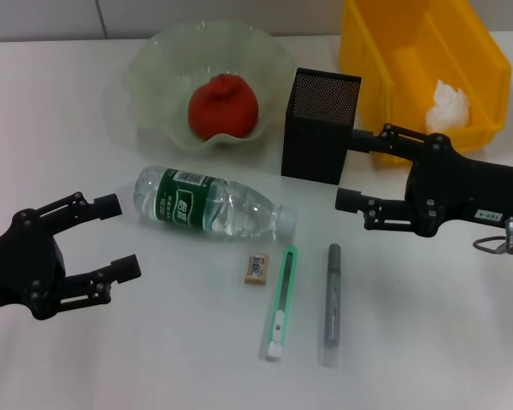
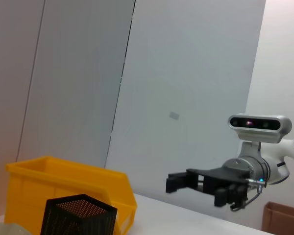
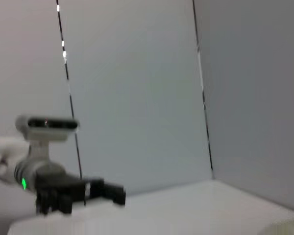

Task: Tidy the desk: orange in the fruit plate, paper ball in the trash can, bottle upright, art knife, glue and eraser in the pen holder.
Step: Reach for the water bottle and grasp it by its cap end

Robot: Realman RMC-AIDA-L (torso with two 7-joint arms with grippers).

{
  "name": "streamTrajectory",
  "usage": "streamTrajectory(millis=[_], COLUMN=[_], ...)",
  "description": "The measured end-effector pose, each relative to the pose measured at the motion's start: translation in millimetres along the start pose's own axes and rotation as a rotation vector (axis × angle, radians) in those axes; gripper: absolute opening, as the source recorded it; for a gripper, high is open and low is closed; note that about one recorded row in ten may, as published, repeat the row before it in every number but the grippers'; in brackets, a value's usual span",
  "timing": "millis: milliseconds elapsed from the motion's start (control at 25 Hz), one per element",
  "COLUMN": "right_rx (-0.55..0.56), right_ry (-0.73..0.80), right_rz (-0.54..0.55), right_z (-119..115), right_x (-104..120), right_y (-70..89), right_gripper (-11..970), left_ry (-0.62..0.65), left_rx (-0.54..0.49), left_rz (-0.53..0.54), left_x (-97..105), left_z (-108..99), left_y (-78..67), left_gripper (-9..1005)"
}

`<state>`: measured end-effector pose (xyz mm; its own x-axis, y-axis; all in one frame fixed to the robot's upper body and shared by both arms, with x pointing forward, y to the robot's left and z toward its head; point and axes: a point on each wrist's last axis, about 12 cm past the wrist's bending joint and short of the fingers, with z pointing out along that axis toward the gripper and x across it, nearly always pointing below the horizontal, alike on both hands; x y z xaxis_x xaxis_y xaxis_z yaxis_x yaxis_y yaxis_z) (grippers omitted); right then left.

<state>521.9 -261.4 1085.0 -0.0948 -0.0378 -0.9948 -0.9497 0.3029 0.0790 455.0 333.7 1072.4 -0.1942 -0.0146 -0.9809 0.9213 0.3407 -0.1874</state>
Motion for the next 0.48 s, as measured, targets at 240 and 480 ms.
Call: streamTrajectory(millis=[240,480], right_rx=[-0.011,-0.022], right_ry=[0.14,0.26], right_rz=[0.013,0.042], right_z=[-6.6,-16.4], right_x=[4.0,13.7], right_y=[-3.9,-1.8], right_gripper=[832,832], left_ry=[-0.008,-0.018], left_rx=[-0.011,-0.022], left_rz=[0.003,0.004], left_x=[-1.2,-1.6], left_z=[-0.3,-0.4], left_y=[1.4,2.0], left_gripper=[848,847])
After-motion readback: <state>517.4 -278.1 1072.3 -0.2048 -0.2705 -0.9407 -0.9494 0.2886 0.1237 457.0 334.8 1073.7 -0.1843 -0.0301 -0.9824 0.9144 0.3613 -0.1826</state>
